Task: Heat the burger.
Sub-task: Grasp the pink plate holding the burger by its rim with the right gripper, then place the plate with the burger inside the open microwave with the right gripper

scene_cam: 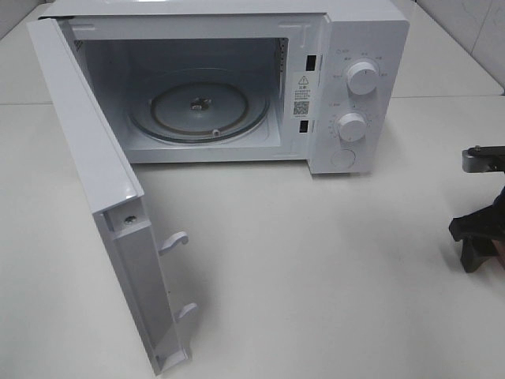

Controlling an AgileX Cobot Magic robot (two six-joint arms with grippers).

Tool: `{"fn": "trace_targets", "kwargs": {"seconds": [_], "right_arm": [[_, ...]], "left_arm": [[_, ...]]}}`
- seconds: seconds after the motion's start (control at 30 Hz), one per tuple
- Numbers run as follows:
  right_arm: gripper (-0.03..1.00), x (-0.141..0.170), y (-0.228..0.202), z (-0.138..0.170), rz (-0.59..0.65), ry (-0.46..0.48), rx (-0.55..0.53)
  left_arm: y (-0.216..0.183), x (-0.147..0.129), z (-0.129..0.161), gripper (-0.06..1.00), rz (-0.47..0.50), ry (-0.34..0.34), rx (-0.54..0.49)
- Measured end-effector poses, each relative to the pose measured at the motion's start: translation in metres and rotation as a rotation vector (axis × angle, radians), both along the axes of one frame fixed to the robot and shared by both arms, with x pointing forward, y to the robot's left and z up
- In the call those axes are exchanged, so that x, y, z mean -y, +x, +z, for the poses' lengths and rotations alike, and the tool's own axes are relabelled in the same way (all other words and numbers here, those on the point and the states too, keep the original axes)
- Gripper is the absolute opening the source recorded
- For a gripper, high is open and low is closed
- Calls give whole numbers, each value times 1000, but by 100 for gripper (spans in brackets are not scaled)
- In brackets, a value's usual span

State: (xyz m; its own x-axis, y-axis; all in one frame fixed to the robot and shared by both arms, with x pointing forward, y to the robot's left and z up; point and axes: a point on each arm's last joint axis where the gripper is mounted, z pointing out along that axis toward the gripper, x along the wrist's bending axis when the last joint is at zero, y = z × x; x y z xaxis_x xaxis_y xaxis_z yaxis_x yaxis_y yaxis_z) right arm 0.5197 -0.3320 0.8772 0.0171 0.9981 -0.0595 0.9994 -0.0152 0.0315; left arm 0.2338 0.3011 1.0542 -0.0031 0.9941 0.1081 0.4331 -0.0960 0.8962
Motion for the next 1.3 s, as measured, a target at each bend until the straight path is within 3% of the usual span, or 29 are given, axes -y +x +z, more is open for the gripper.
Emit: {"fn": "trace_targets", "kwargs": {"seconds": [0.43,0.53,0.57,0.6,0.67,0.7,0.73,0.8,1.13,1.3], "right_arm": [[67,0,0,0,-7,1,0],[60,0,0,0,-8,1,-4],[50,0,0,0,-6,1,-3],[50,0,0,0,-6,1,-3],[27,1,0,0,-8,1,-2],[27,1,0,0,-8,1,-2],[15,0,0,0,-5,2,-5],[11,0,1,1,-4,1,-2],[11,0,3,2,-25,-2,17],[10,-7,3,2,45,-34,6]], "left_arm": [[0,0,0,99,0,0,0],[0,0,0,99,0,0,0],[0,0,0,99,0,0,0],[0,0,0,99,0,0,0],[0,0,0,99,0,0,0],[0,0,0,99,0,0,0],[0,0,0,99,0,0,0],[0,0,0,99,0,0,0],[0,0,0,99,0,0,0],[0,0,0,99,0,0,0]]}}
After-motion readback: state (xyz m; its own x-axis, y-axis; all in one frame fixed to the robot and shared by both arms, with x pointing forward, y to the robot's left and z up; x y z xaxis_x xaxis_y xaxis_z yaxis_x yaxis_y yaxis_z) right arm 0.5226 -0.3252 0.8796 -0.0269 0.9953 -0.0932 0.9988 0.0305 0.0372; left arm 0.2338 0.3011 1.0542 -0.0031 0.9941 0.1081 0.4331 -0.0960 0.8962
